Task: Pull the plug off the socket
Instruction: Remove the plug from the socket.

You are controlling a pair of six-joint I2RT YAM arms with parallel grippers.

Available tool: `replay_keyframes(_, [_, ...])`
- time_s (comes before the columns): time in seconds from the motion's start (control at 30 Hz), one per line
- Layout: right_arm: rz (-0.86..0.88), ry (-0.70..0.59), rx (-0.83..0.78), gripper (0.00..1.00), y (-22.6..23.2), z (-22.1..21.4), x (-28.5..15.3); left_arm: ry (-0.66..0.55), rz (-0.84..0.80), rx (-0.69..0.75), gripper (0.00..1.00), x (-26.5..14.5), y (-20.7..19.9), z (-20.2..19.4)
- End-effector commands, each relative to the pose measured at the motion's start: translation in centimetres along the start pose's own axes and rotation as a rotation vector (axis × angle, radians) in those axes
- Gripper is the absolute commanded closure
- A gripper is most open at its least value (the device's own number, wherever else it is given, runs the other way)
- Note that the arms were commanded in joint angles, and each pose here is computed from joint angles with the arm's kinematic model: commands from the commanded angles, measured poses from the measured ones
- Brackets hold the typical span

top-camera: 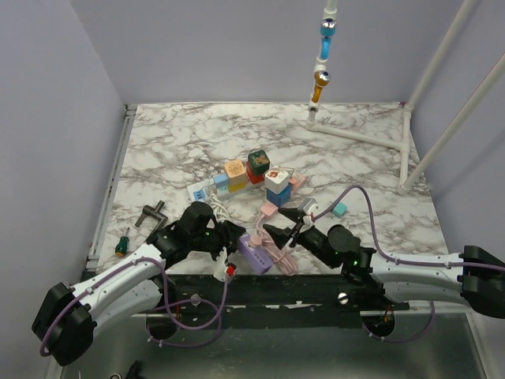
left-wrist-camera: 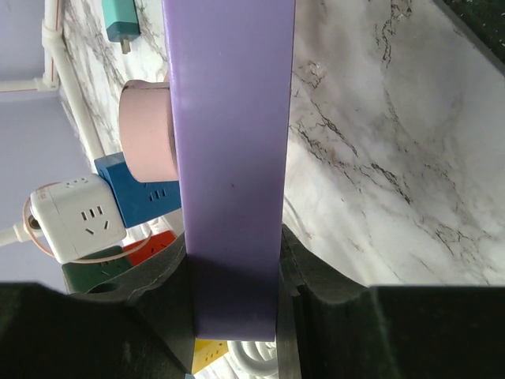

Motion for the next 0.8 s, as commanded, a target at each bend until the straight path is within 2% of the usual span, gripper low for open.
replay_keyframes(0.0, [0.052, 0.067, -0.170, 0.33, 0.0, -0.2, 0.4, -0.127, 0.108, 0.015, 1.00, -0.9, 4.2, 1.9])
replay_keyframes(0.23, [0.081, 0.096, -0.280, 0.31, -0.7, -0.3, -1.0, -0.174, 0.069, -0.123, 1.00, -2.2, 5.5, 2.8])
replay_keyframes(0.37, [0.137, 0.106, -0.309, 0.31, -0.3, -0.5, -0.9, -0.208, 0.048, -0.130, 1.00, -2.3, 5.1, 3.3])
replay_keyframes(0.77, [0.261, 0.201, -0.423, 0.36, 0.7, -1.5, -0.5, -0.194, 0.026, -0.112, 1.00, -2.6, 5.2, 3.1])
Point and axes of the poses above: each gripper's point midway between its finger pads, its own x axis out along the fingers, its own y axis along the line the jaws close on, z = x × y, the point moved 8 cm from there along -x, back along the fingers, and after that the axes turned 2 degrees about x, right-handed, at the moved point
